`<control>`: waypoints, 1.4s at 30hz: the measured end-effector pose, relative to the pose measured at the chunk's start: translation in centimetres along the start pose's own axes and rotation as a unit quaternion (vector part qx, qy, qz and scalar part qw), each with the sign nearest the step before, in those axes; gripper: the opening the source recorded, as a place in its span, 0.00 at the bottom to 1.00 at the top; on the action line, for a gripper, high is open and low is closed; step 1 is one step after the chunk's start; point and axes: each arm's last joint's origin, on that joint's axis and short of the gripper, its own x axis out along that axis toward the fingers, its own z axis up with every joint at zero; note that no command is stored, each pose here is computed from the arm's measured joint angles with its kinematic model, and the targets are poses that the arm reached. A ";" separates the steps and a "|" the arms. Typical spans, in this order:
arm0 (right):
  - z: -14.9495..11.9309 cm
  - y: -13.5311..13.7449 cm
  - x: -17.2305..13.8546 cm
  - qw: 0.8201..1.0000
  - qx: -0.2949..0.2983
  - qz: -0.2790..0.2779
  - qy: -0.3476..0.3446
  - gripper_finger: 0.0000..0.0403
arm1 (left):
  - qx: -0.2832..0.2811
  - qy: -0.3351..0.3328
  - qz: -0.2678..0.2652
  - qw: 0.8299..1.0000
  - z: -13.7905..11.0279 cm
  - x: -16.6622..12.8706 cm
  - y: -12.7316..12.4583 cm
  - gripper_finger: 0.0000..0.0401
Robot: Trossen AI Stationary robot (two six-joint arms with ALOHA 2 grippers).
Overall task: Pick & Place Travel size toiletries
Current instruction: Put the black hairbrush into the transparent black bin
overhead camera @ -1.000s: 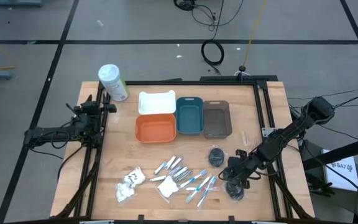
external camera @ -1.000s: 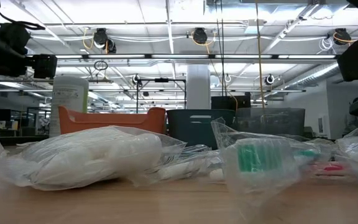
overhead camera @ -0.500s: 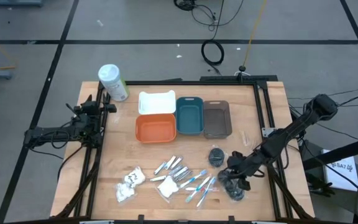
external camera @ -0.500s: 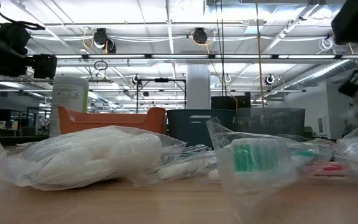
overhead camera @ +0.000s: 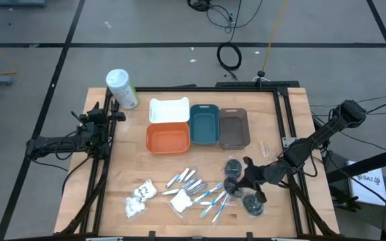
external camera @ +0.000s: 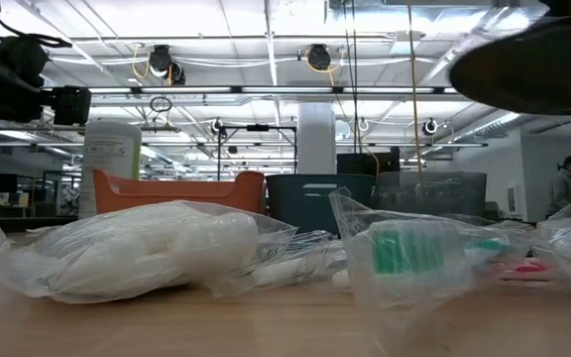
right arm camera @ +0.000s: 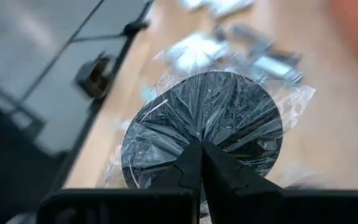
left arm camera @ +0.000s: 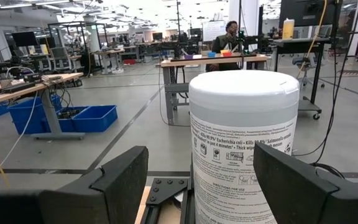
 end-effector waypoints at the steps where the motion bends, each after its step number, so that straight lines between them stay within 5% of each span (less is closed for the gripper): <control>1: 0.2 -0.2 0.0 1.000 -0.006 -0.014 -0.013 0.00 | 0.000 0.000 0.000 1.000 0.0 0.0 0.0 0.71; 12: 3.4 -5.9 0.4 0.983 -0.003 -0.153 -0.099 0.00 | 0.000 0.000 0.000 1.000 0.0 0.0 0.0 0.71; 25: 2.7 -14.6 -1.4 0.929 0.107 -0.354 -0.025 0.00 | 0.000 0.000 0.000 1.000 0.0 0.0 0.0 0.71; 35: 2.0 -16.4 -2.4 0.903 0.153 -0.401 -0.004 0.01 | 0.000 0.000 0.000 1.000 0.0 0.0 0.0 0.71; 42: 1.5 -16.5 -2.5 0.897 0.169 -0.408 0.015 0.13 | 0.000 0.000 0.000 1.000 0.0 0.0 0.0 0.71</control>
